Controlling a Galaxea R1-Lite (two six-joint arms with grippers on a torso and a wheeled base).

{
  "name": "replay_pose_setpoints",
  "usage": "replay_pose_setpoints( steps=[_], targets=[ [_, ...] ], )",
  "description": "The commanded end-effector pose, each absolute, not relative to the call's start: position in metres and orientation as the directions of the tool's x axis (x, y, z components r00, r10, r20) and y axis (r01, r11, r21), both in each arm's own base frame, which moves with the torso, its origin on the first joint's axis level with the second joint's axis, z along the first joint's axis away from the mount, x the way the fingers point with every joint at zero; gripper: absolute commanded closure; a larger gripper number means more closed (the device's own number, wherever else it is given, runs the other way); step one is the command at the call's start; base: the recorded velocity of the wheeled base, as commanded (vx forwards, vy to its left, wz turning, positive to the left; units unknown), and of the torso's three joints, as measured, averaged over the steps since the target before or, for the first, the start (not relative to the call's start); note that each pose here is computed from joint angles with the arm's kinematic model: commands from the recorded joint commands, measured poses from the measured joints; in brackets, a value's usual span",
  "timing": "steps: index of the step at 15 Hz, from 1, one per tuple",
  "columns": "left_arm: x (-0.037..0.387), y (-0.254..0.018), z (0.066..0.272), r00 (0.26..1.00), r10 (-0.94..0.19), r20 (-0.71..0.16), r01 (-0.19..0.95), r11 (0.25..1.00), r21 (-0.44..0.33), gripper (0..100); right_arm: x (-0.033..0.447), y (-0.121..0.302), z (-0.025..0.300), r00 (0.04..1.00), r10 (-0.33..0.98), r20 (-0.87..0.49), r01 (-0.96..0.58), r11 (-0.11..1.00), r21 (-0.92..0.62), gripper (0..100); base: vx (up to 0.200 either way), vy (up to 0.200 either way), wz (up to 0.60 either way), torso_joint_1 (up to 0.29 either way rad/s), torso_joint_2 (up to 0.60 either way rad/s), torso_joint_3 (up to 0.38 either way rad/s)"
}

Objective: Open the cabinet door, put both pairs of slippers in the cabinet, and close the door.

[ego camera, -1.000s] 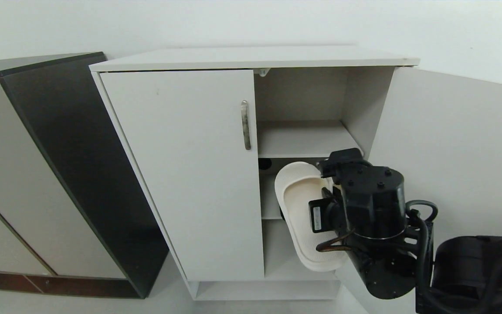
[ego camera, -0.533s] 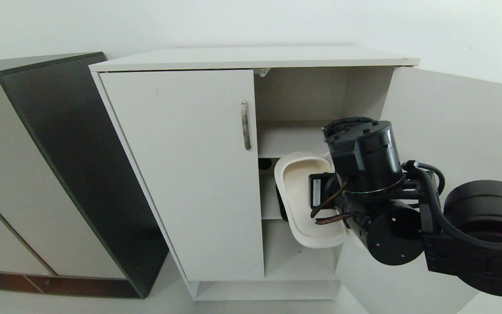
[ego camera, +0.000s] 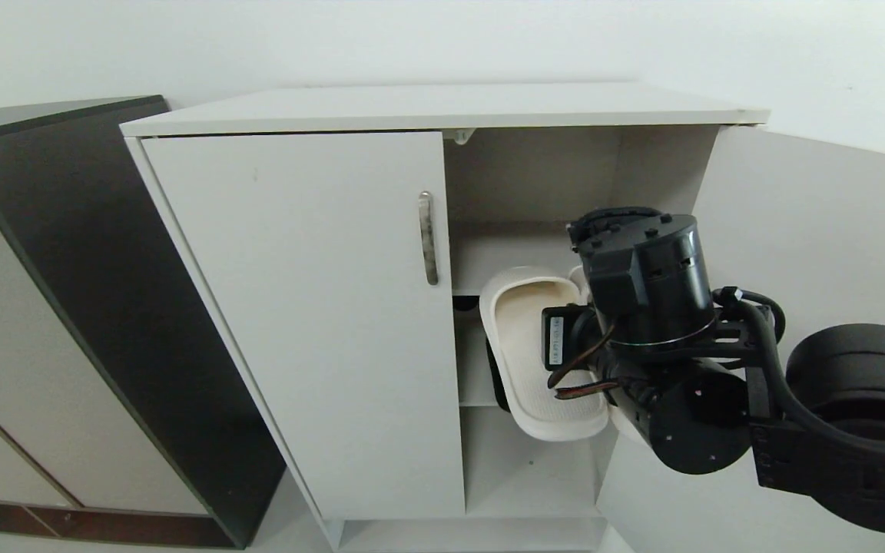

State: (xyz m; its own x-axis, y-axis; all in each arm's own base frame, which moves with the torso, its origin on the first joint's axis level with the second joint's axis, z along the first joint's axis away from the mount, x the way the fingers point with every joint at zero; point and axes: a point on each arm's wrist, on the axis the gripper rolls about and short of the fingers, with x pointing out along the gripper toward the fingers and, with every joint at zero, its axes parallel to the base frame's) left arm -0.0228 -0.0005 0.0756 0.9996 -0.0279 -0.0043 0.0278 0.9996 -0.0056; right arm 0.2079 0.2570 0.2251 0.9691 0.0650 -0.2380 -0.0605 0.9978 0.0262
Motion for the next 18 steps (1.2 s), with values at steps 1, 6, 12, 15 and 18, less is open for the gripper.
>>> replay_pose_setpoints(
  steps=[1, 6, 12, 15, 18],
  targets=[
    [-0.023, 0.000, 0.076, 1.000, -0.028, -0.006, 0.028, 1.000, -0.006, 100, 0.208, 0.257, 0.223, 0.968, 0.063, -0.242, -0.059, 0.998, 0.022, 100, 0.200, 0.000, 0.00, 0.012, 0.00, -0.002],
    [-0.023, 0.000, 0.076, 1.000, -0.028, -0.006, 0.028, 1.000, -0.006, 100, 0.212, 0.261, 0.211, 0.970, 0.062, -0.235, -0.058, 0.998, 0.023, 100, 0.200, 0.000, 0.00, 0.002, 0.00, 0.000],
    [-0.023, 0.000, 0.076, 1.000, -0.028, -0.006, 0.028, 1.000, -0.006, 100, 0.251, 0.266, 0.202, 0.982, 0.067, -0.178, -0.065, 0.998, 0.017, 100, 0.000, 0.000, 0.00, 0.000, 0.00, 0.000],
    [-0.023, 0.000, 0.076, 1.000, -0.028, -0.006, 0.028, 1.000, -0.006, 100, 0.270, 0.264, 0.199, 0.982, 0.059, -0.181, -0.059, 0.998, 0.005, 100, 0.000, 0.000, 0.00, 0.000, 0.00, 0.000],
    [-0.023, 0.000, 0.076, 1.000, -0.028, -0.006, 0.028, 1.000, -0.006, 100, 0.284, 0.268, 0.208, 0.987, 0.042, -0.155, -0.041, 0.999, 0.012, 100, 0.000, 0.000, 0.00, 0.000, 0.00, 0.000]
  ],
)
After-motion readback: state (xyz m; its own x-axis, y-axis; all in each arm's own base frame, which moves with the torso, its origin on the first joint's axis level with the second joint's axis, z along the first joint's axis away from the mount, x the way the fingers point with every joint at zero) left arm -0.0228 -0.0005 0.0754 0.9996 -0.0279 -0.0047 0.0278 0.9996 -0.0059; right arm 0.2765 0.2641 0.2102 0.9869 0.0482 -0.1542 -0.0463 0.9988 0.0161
